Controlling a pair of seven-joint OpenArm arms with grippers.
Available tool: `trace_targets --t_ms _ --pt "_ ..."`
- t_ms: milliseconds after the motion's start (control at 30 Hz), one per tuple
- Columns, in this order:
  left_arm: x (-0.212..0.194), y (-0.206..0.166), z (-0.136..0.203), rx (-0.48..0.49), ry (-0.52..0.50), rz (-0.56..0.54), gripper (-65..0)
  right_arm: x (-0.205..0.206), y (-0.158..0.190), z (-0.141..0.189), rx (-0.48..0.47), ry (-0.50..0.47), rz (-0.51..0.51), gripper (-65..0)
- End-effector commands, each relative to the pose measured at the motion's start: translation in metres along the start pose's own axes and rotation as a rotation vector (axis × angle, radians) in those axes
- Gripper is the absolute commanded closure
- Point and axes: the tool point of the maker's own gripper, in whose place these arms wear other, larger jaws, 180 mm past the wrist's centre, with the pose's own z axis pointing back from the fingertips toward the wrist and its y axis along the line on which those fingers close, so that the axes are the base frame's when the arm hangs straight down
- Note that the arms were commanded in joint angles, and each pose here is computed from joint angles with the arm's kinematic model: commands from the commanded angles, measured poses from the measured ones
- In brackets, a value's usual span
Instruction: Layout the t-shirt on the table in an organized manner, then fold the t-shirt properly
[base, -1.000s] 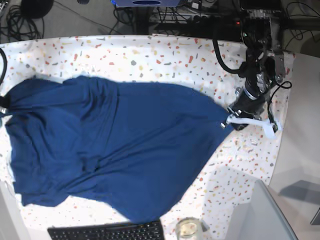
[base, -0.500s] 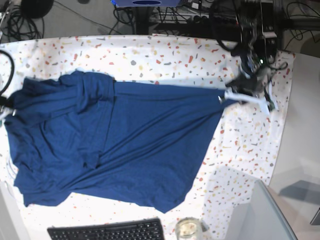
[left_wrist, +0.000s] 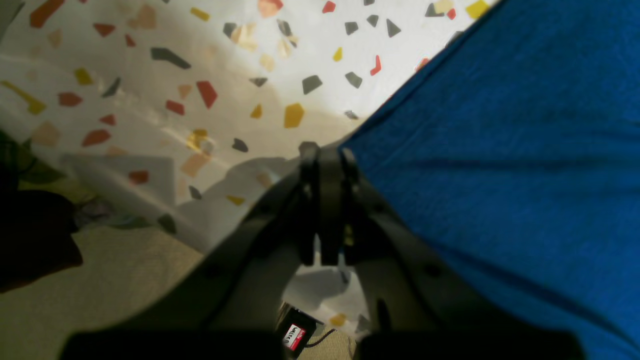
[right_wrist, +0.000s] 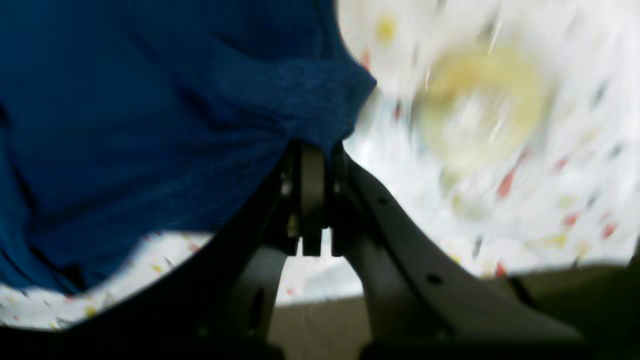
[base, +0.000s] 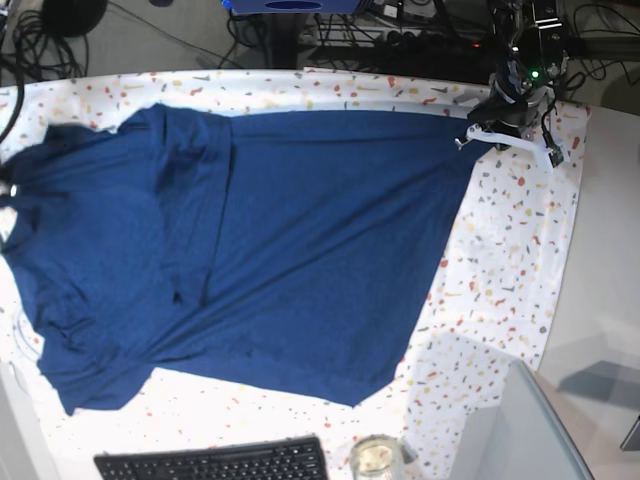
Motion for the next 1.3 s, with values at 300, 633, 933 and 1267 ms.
trace_targets --t_ms 300,633,933,1267 --pt "-0.015 0.001 -0.011 0.017 0.032 0.021 0.0 0.013 -0.010 -0.007 0.005 0.007 -0.059 0.0" --pt "0.006 -0.015 -0.008 -0.022 -0.020 0.030 0.0 0.048 -0.008 -0.015 -0.089 -0.016 0.028 0.0" --pt "0.039 -0.044 -0.043 -0.053 -0.034 0.080 0.0 0.078 0.018 -0.037 -0.149 0.033 0.092 -1.2" --pt "0.031 -0.098 -0.064 -0.136 0.026 0.013 0.0 0.089 0.023 -0.039 -0.157 0.060 0.108 -42.2"
